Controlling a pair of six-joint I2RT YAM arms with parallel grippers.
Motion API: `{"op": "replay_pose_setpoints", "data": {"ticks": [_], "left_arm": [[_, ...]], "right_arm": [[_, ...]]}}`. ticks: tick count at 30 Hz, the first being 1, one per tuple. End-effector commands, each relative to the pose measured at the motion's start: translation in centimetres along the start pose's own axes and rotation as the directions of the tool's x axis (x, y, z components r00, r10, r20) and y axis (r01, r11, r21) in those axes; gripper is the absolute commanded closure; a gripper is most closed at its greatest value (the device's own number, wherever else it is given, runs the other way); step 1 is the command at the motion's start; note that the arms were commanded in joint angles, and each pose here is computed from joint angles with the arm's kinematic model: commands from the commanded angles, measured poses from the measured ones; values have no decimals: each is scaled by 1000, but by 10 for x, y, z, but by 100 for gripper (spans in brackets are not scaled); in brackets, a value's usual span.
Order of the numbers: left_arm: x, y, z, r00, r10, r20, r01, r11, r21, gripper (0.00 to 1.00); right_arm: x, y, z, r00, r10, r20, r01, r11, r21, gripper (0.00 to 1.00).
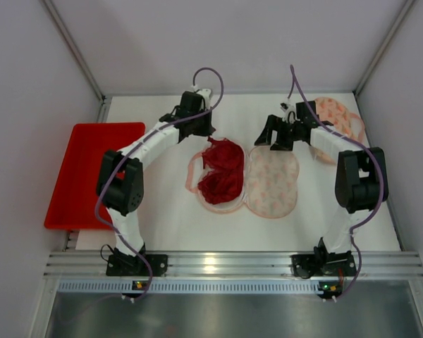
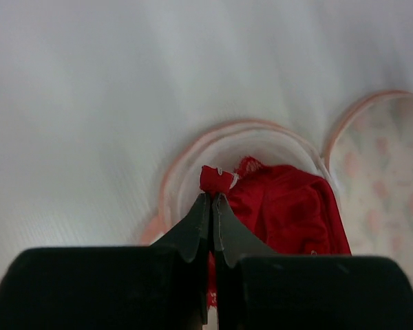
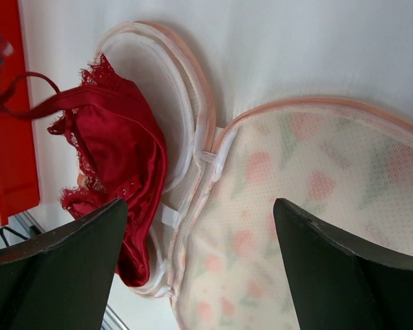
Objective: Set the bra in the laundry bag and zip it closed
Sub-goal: Adjust the bra in the laundry bag.
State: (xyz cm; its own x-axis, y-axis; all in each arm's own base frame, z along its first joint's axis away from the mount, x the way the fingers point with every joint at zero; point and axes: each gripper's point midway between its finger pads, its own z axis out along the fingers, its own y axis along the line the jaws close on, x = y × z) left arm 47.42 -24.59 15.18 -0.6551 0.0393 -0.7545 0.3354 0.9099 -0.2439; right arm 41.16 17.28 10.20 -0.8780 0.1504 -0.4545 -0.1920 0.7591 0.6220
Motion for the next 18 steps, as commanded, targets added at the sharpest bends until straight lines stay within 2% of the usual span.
{"op": "replay_pose_setpoints", "data": {"ticks": [1, 7, 11, 18], "left_arm": [[17, -33, -18, 1000, 5, -23, -3, 997, 76, 100], [59, -60, -32, 996, 16, -90, -6, 994, 109, 100], [98, -59, -29, 985, -9, -172, 25, 996, 90, 100], [124, -64, -27, 969, -31, -244, 61, 991, 118, 100]], "right_arm": [[-21, 15, -21, 996, -59, 66, 60, 998, -15, 12], [-21, 17, -21, 996, -58, 64, 59, 998, -22, 12], [-20, 21, -22, 996, -60, 61, 62, 997, -36, 12], [-16, 38, -21, 997, -60, 43, 64, 995, -82, 13]]}}
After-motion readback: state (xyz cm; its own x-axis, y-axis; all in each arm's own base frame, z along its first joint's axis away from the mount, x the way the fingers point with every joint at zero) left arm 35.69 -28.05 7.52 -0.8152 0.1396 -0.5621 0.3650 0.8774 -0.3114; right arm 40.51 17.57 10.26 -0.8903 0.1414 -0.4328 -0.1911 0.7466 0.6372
